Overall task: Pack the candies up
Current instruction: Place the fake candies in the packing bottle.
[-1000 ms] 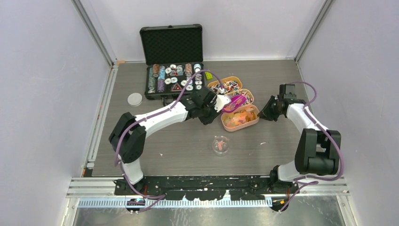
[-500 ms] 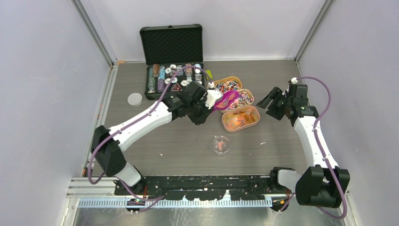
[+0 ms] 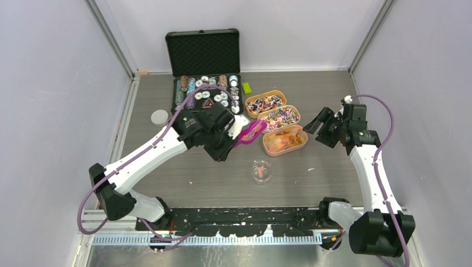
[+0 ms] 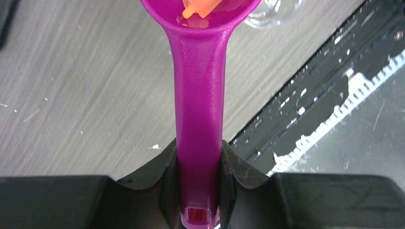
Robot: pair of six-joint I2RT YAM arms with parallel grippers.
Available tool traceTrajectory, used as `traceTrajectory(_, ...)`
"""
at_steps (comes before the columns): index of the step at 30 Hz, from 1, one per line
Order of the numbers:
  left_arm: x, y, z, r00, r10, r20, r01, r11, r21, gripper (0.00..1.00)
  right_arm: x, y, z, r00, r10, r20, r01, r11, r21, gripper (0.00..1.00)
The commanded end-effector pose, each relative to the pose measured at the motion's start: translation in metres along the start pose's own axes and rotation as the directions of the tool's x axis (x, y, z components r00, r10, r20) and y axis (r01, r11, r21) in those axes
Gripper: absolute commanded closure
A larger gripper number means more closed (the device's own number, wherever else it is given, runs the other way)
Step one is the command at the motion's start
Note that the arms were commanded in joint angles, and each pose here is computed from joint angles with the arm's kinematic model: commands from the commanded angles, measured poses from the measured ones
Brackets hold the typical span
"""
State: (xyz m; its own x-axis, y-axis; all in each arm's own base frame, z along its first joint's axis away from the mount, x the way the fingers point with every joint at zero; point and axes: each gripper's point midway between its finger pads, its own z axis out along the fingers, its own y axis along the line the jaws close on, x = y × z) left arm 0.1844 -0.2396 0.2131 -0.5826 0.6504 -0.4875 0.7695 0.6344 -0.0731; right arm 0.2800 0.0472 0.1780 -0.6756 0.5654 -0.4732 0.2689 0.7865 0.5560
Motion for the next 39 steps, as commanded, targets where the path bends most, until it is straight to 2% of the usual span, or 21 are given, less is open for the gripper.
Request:
traceTrajectory(1, 0.02, -0.016, -0.023, 0.998, 0.028, -0.053, -0.028, 1.0, -0.009, 1.0, 0.004, 0.001, 0.0, 0.999, -0.038, -0.019, 0.038, 0.999, -0.015, 0.29)
traceTrajectory(10, 0.051, -0.032, -0.03, 0.981, 0.068, -0.184, -0.066, 0.998, 0.017, 1.0, 0.006, 0.001, -0.002, 0.999, -0.045, -0.021, 0.045, 0.999, -0.017, 0.29)
traceTrajectory(16, 0.066, -0.042, -0.027, 0.95, 0.1, -0.297, -0.091, 0.995, 0.043, 1.0, 0.009, -0.001, 0.001, 0.999, -0.043, -0.03, 0.043, 0.999, -0.019, 0.29)
traceTrajectory(22, 0.069, -0.056, -0.02, 0.925, 0.126, -0.36, -0.106, 0.992, 0.073, 1.0, 0.008, -0.001, 0.001, 0.998, -0.055, -0.028, 0.054, 0.998, -0.022, 0.29)
traceTrajectory(34, 0.077, -0.066, -0.011, 0.832, 0.176, -0.525, -0.156, 0.984, 0.082, 1.0, 0.01, 0.0, 0.0, 0.998, -0.058, -0.022, 0.057, 0.998, -0.035, 0.29)
traceTrajectory(39, 0.077, -0.07, -0.007, 0.815, 0.188, -0.548, -0.17, 0.982, 0.085, 1.0, 0.01, 0.001, 0.0, 0.998, -0.057, -0.021, 0.056, 0.998, -0.04, 0.29)
